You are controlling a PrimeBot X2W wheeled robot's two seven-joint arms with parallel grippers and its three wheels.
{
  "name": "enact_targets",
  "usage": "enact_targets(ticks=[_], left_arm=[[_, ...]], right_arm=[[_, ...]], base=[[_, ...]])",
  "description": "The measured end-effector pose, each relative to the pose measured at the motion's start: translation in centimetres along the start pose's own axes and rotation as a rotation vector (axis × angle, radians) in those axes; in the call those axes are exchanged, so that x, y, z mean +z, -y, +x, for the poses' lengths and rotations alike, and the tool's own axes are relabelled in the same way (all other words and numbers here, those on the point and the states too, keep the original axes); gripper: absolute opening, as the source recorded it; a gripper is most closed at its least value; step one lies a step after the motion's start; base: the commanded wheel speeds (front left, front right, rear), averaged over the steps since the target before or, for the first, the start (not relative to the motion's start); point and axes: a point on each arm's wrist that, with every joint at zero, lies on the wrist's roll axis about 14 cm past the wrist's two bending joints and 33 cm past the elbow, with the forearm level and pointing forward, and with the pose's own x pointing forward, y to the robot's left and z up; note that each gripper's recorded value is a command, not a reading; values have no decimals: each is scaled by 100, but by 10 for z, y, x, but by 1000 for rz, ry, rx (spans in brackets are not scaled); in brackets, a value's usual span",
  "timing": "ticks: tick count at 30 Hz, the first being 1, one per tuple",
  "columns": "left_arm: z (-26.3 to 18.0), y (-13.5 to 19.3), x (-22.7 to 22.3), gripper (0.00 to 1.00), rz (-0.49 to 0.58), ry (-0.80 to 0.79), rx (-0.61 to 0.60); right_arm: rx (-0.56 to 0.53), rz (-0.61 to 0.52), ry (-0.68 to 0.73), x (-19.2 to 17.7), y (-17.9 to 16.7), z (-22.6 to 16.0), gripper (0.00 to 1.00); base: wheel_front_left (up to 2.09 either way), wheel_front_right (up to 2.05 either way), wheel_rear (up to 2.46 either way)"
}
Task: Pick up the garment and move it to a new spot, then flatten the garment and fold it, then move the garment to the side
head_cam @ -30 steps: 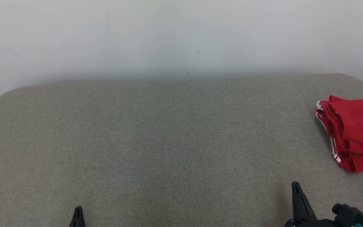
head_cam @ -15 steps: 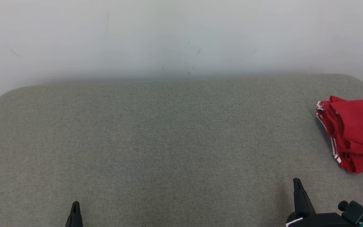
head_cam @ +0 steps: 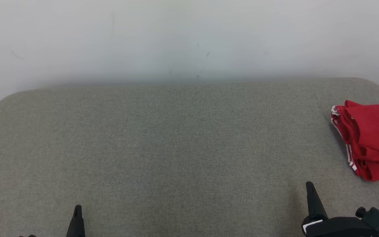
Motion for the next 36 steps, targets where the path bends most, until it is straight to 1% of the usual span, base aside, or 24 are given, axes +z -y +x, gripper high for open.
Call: enact_targets(ticks=[18,36], left_arm=[[7,5,7,0,-201,-4,-18],[12,12,13,0,-376,-5,-49]], right_arm=[[17,203,-6,3,-8,7,0],[42,370,-16,6,-16,12,0]], base=[[0,0,0],[0,0,0]])
